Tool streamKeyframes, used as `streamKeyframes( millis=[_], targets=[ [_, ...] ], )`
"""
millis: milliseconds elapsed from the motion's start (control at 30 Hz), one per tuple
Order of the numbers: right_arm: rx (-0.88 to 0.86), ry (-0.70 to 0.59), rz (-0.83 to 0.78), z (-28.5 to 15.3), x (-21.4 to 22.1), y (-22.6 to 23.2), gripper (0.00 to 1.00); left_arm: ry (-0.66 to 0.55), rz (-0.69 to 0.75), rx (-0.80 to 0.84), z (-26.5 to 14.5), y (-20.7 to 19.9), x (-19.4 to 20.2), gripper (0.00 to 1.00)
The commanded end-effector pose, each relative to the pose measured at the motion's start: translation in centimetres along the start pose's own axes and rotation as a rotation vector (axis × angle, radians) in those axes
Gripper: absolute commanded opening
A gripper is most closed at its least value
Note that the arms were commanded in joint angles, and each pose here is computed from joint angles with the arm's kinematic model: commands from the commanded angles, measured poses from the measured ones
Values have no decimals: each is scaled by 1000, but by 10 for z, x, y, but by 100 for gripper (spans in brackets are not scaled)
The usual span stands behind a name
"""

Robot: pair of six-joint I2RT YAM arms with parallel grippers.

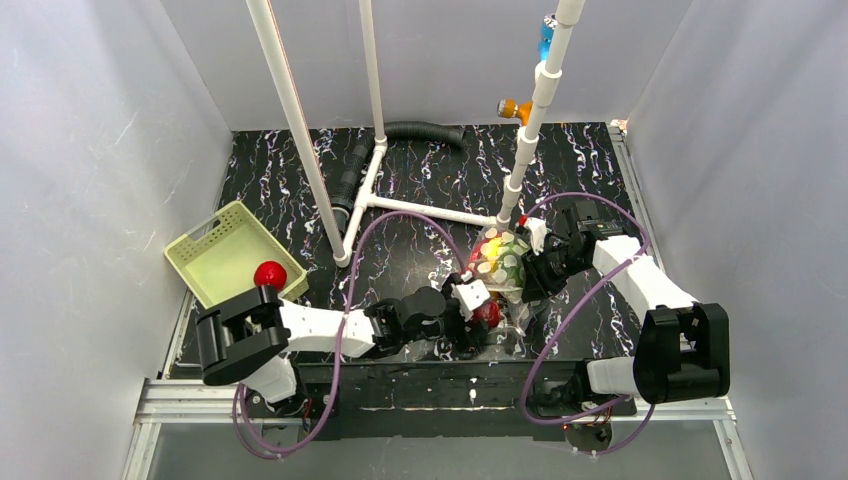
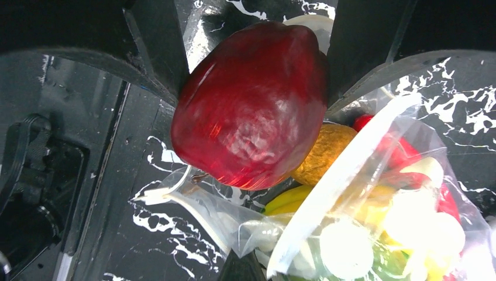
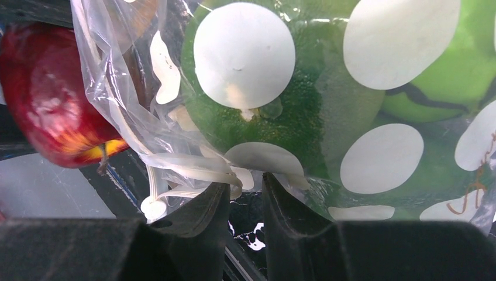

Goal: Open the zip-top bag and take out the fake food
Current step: Pick up the fake fruit from the zipper food storage bag.

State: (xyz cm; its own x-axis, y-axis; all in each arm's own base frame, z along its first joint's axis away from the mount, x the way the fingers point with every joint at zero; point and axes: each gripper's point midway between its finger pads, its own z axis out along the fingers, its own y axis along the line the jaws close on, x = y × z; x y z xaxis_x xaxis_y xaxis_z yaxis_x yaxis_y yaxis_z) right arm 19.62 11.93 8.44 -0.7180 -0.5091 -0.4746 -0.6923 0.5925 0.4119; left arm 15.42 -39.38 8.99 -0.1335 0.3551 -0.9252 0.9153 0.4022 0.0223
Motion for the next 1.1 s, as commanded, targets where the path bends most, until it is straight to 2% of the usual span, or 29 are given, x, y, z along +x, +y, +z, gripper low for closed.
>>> streamKeyframes(
  millis=[0,300,600,800,1067],
  targets=[
    [-7,-54,-42,-11,-17,5,34,-58,-36,-19,-13,2,-21,0],
    [-17,-64,-46,-12,-18,7,34,-69,-90,21,-33,-5,-27,0],
    [-21,-65,-48,-13,-19,8,34,-37,-131,35,-74,-6,-28,0],
    [-18,-66,-49,-13,-19,7,35,11,-173,-15,-106,3,-15,0],
    [-19,-61,-45,-12,-18,7,34,15,-208,-110,-150,21,-1,0]
  ],
)
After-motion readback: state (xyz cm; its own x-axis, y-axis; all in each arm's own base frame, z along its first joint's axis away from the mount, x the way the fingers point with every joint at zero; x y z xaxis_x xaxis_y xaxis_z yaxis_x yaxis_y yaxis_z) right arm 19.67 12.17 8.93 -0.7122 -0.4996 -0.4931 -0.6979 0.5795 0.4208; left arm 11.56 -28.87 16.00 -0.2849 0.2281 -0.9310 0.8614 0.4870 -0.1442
